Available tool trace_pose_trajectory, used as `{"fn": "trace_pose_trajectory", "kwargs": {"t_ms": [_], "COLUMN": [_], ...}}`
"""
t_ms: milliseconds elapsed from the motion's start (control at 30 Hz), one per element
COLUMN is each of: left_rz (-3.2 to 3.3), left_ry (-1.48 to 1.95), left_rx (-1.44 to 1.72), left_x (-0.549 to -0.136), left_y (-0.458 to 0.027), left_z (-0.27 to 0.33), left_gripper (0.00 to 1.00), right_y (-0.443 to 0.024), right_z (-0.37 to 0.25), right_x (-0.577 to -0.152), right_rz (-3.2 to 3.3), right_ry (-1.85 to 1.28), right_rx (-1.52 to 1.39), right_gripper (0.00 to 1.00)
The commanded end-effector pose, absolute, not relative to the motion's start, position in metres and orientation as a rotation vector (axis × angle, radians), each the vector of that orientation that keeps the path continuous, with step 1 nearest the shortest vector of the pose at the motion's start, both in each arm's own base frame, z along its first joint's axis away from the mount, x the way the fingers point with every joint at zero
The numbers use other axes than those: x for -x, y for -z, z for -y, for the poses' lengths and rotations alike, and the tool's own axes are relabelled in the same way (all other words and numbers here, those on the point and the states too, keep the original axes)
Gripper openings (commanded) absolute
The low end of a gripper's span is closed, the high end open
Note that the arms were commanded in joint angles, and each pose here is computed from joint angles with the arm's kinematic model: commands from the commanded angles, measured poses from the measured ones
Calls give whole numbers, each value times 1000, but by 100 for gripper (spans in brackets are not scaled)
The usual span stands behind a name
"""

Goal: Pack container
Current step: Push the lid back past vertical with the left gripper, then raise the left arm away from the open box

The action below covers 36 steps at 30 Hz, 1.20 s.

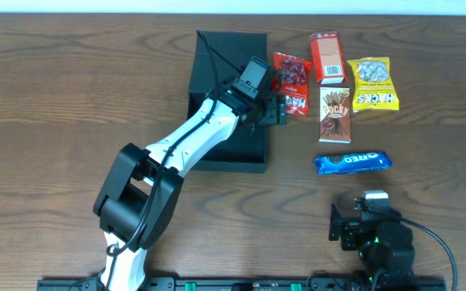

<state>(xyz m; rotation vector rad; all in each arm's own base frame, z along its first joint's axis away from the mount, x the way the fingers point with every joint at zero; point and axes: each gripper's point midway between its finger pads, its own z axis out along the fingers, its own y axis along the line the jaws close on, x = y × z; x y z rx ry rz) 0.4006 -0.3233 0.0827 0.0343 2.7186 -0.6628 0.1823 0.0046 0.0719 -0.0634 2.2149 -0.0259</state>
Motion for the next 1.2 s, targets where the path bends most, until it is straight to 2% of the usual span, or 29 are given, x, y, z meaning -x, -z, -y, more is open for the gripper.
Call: {"fn": "trace_pose_trajectory", "kwargs": {"t_ms": [0, 167, 300, 400, 533, 867, 1167], "left_rz": [-2657, -2517, -2324, -2233, -2319, -2498, -2482], "left_ry": [671, 551, 157, -134, -210, -45, -6], "left_rx": [-45, -44, -4, 70, 70, 280, 259], "left_x": [-420, -448, -468, -477, -485, -497, -519], "left_y": [-111, -187, -259, -283, -265, -210, -193], "left_z": [323, 298, 232, 170, 122, 19, -3], "left_gripper": [95, 95, 95, 95, 95, 95, 95], "right_y": [-69, -69, -69, -69, -69, -69, -69], "right_z": [-5, -5, -5, -5, -5, -5, -5], "right_x": [-182, -182, -182, -182, -182, -182, -182], "right_rz": [-2219, -2219, -2219, -2219, -2219, -2219, -2219], "right_ry": [19, 19, 19, 19, 19, 19, 19], "right_rx": [51, 51, 51, 51, 51, 51, 51], "right_gripper": [99, 99, 99, 99, 99, 99, 99]}}
